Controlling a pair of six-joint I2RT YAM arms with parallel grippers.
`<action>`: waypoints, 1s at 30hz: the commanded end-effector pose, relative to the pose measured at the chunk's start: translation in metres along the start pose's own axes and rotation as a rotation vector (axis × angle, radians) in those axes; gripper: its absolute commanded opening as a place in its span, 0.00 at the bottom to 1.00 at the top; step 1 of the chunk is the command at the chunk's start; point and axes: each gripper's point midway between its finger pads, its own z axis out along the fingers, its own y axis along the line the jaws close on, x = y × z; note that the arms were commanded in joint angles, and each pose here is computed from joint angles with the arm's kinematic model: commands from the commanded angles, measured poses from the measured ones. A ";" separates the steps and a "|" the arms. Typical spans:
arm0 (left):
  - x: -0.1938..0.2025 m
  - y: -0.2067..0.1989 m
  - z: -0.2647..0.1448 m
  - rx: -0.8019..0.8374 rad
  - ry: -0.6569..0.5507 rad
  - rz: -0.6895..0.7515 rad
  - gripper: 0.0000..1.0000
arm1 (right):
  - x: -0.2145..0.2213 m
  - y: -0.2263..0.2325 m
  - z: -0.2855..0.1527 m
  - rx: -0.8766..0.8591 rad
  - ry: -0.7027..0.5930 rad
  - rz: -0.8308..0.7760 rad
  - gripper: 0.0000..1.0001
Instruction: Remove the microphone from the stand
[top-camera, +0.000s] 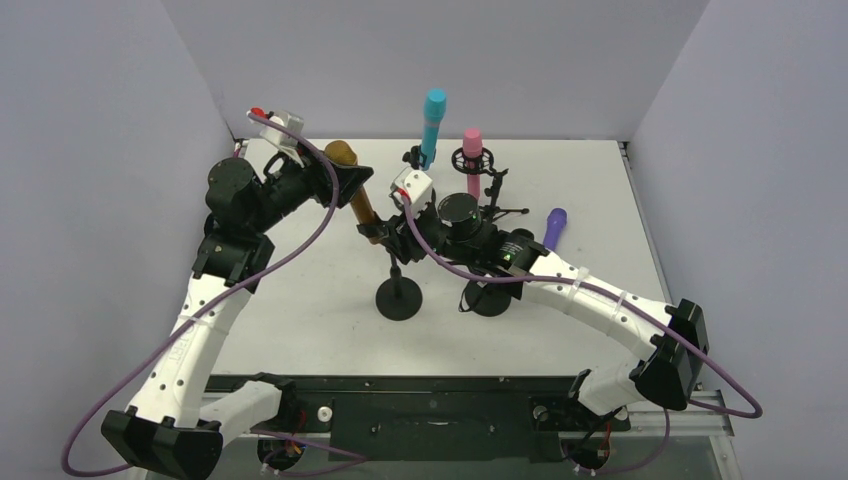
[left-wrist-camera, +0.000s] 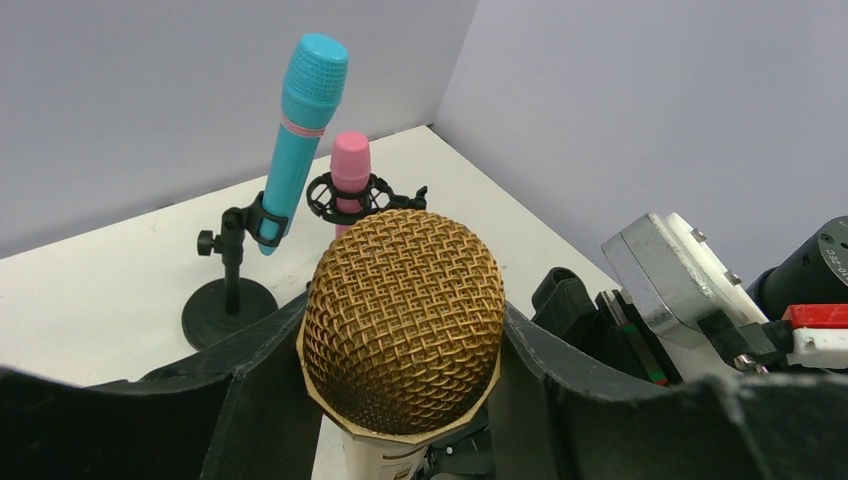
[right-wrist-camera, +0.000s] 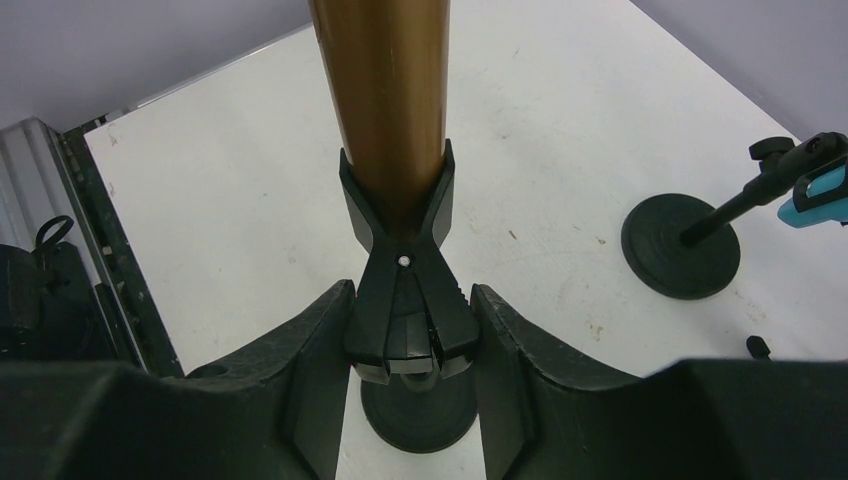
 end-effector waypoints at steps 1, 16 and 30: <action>-0.023 -0.011 -0.003 0.025 -0.045 0.062 0.00 | -0.018 0.002 0.001 -0.022 -0.054 0.001 0.00; -0.017 -0.019 -0.002 0.082 0.004 0.075 0.00 | -0.022 0.005 -0.012 -0.171 -0.107 0.022 0.70; -0.013 -0.032 0.005 0.198 0.053 0.060 0.00 | -0.027 -0.012 -0.006 0.045 -0.026 0.034 0.83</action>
